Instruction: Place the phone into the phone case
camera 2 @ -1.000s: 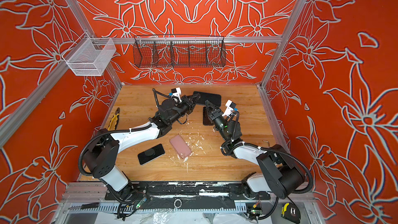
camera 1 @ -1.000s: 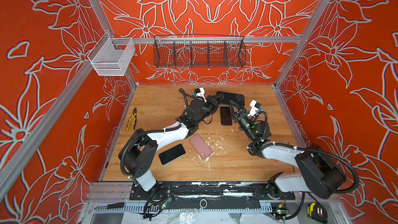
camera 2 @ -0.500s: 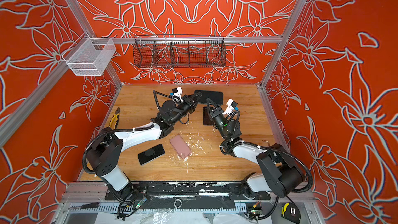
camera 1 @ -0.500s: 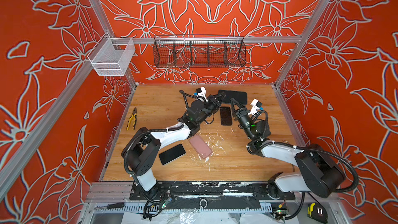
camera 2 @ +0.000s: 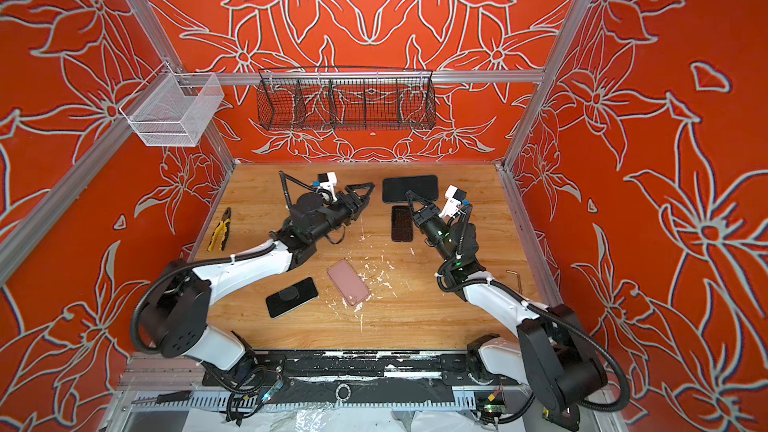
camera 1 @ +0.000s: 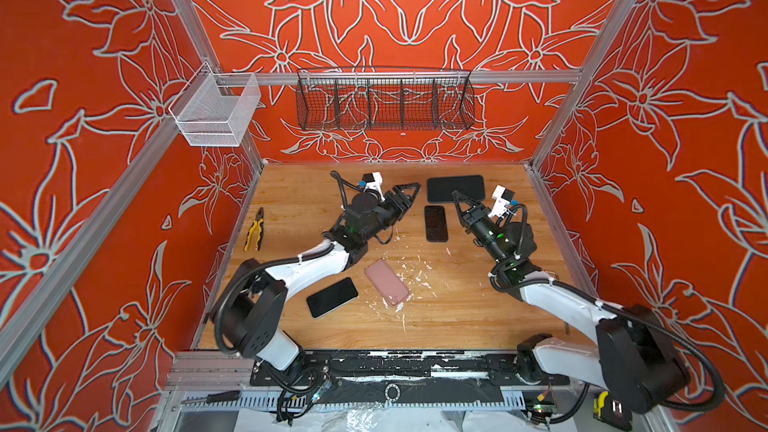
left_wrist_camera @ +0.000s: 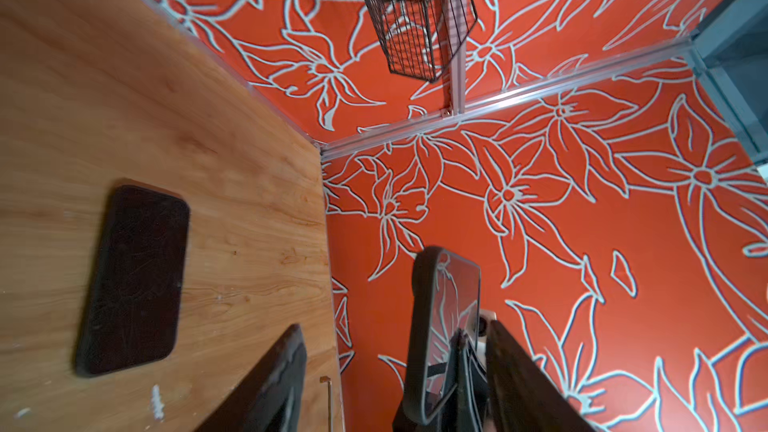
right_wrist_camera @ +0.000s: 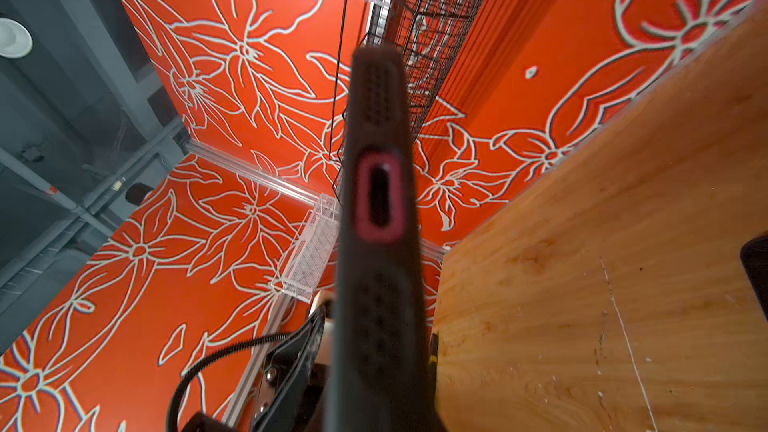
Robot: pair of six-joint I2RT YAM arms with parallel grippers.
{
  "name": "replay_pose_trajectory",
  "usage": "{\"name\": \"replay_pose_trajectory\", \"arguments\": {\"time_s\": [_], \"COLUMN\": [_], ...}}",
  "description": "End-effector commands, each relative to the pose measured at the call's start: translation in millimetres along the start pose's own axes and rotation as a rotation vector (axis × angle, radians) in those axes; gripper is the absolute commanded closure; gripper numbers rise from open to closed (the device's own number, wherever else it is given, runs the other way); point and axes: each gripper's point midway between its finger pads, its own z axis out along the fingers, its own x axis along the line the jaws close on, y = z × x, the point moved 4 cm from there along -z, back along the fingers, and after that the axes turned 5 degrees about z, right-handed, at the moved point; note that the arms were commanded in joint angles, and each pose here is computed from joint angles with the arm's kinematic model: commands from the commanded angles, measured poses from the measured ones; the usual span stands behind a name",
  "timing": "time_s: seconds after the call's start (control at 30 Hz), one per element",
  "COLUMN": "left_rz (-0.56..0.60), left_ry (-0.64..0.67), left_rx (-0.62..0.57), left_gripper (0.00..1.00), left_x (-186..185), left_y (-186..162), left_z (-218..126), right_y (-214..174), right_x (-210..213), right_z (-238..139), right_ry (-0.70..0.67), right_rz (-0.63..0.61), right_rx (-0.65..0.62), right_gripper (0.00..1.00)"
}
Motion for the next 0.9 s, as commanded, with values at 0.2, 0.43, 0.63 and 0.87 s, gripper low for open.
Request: {"name": "replay_pose_trajectory", "arguments": {"time_s": [0.2, 0.43, 0.63, 0.87], "left_rz": [0.440, 0.330, 0.338, 0.327], "left_ry": [0.119, -0.091, -0.192, -0.277], "left_rx": [0.502, 0.782, 0.867, 0.895], "left_gripper": [0.20, 0.17, 0.18, 0.29], "left_x": [-24, -27, -28, -33], "left_y": [15, -14, -34, -52], "left_z": [-77, -64, -57, -44], "right_y": [-27, -45, -51, -61], "right_x": [34, 46, 45, 35], "right_z": [-29, -33, -30, -27], "right_ry": [-0.018, 0.129, 0.163, 0.161], "right_rz": [-0.170, -0.115, -0.088, -0.060], "right_rx": [0.605, 0.822, 0.866, 0.899], "right_gripper": [1.00, 1.00, 1.00, 1.00]}}
